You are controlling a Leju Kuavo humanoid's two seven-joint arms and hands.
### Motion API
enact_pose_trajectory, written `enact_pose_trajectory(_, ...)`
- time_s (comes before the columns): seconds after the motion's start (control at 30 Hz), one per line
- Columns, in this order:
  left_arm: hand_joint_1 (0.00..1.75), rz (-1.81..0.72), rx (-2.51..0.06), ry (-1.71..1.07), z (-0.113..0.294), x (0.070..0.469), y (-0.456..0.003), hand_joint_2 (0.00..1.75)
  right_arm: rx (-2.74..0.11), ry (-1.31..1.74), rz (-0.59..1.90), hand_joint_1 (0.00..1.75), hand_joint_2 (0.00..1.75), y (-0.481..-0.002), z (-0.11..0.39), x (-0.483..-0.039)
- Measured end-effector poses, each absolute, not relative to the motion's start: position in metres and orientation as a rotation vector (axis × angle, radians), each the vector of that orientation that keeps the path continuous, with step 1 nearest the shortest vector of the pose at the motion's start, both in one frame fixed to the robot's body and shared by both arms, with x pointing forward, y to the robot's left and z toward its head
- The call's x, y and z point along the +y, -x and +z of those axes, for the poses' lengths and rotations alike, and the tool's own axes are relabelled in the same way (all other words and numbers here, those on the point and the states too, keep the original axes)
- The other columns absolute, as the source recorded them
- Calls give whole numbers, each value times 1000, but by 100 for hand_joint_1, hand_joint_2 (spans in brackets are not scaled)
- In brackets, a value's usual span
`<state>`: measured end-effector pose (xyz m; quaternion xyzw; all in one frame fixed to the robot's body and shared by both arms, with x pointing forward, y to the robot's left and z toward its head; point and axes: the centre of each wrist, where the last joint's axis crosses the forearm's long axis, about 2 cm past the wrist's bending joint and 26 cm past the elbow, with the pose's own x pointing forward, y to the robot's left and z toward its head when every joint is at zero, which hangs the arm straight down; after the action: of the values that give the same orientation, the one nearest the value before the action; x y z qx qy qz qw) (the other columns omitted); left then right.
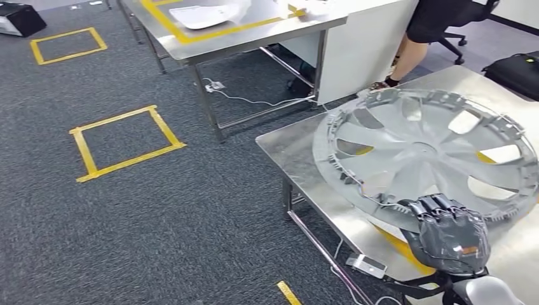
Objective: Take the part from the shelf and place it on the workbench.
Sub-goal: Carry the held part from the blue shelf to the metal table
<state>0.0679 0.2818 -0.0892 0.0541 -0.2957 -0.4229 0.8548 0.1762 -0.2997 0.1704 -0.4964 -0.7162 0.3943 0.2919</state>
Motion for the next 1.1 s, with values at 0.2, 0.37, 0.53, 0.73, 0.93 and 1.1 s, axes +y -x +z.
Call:
enact_pose_trajectory(0.2, 0, -914, -607, -160, -85, 299, -69, 0, -1832, 1328, 1032, 175, 175, -151, 165, -311)
enact_pose_trajectory(0.37, 0, -955, -632, -146, -80, 294, -73, 0, -1815, 1354, 1018, 175, 175, -144, 168, -317)
enact_pose_trajectory(0.53, 0, -970, -657, -122, -76, 290, -78, 0, -1818, 1369, 1028, 175, 175, -146, 170, -321)
enact_pose_trajectory(0.73, 0, -964, -663, -114, -72, 282, -78, 0, -1828, 1381, 1046, 175, 175, -149, 172, -325)
enact_pose_trajectory(0.93, 0, -924, -643, -102, -71, 277, -66, 0, -1816, 1389, 1056, 175, 175, -150, 173, -326)
enact_pose_trajectory(1.1, 0, -854, -626, -122, -71, 278, -62, 0, -1799, 1399, 1065, 175, 175, -150, 174, -328)
